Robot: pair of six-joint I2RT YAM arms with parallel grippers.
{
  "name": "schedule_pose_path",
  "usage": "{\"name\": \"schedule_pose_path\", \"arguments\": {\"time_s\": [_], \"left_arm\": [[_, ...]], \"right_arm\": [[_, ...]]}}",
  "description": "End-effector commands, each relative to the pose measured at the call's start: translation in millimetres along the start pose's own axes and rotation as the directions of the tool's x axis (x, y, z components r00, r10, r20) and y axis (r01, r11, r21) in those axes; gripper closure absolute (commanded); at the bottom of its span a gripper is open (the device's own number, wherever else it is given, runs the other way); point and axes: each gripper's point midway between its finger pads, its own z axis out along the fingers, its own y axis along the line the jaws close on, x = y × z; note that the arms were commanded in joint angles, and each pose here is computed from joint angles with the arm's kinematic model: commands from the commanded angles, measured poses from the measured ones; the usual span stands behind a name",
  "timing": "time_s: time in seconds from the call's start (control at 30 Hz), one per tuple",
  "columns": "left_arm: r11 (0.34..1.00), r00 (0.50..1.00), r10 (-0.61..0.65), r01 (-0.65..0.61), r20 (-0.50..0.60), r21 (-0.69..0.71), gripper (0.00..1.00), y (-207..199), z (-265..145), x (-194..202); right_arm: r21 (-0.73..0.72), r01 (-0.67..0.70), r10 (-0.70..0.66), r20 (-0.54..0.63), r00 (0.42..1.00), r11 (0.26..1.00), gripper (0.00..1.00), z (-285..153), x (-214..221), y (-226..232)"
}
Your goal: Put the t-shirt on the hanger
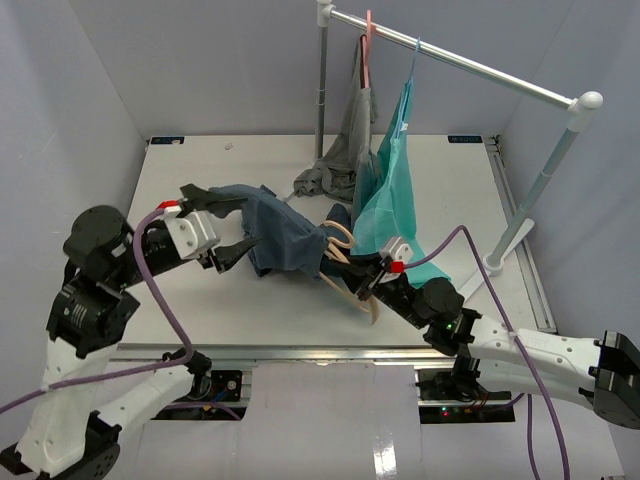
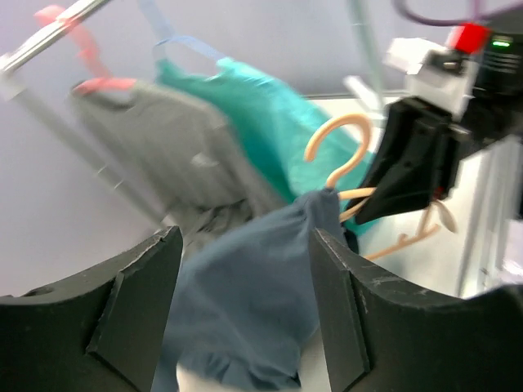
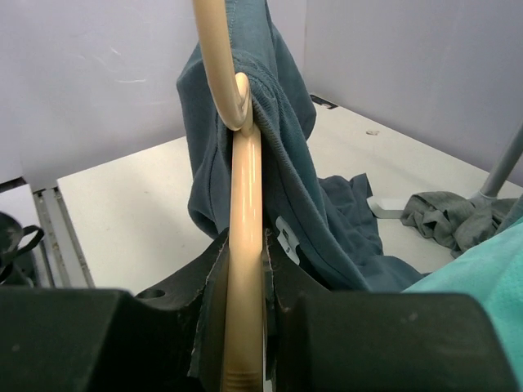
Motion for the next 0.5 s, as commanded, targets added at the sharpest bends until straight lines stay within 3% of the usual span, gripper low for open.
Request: {"name": "schedule_pose_path", "arguments": {"time_s": [0.0, 0.3, 0.47], "left_arm": [[0.941, 0.996, 0.091, -0.091, 0.015, 0.326, 0.28, -29, 27, 3], [0.878, 0.995, 0.058, -0.01, -0.086, 0.478, 0.31, -43, 48, 42], [0.831, 0.997, 0.024, 0.02, -0.071, 0.556, 0.29, -67, 46, 44]], "right_arm": [[-0.112, -0.009, 0.023, 0.125, 0.992, 0.994, 0.92, -10, -37, 18], [-0.158, -0.002, 0.016, 0.087, 0.996, 0.987, 0.92, -20, -24, 24], [-0.165, -0.001, 0.013, 0.074, 0.997, 0.986, 0.92, -20, -19, 26]]}}
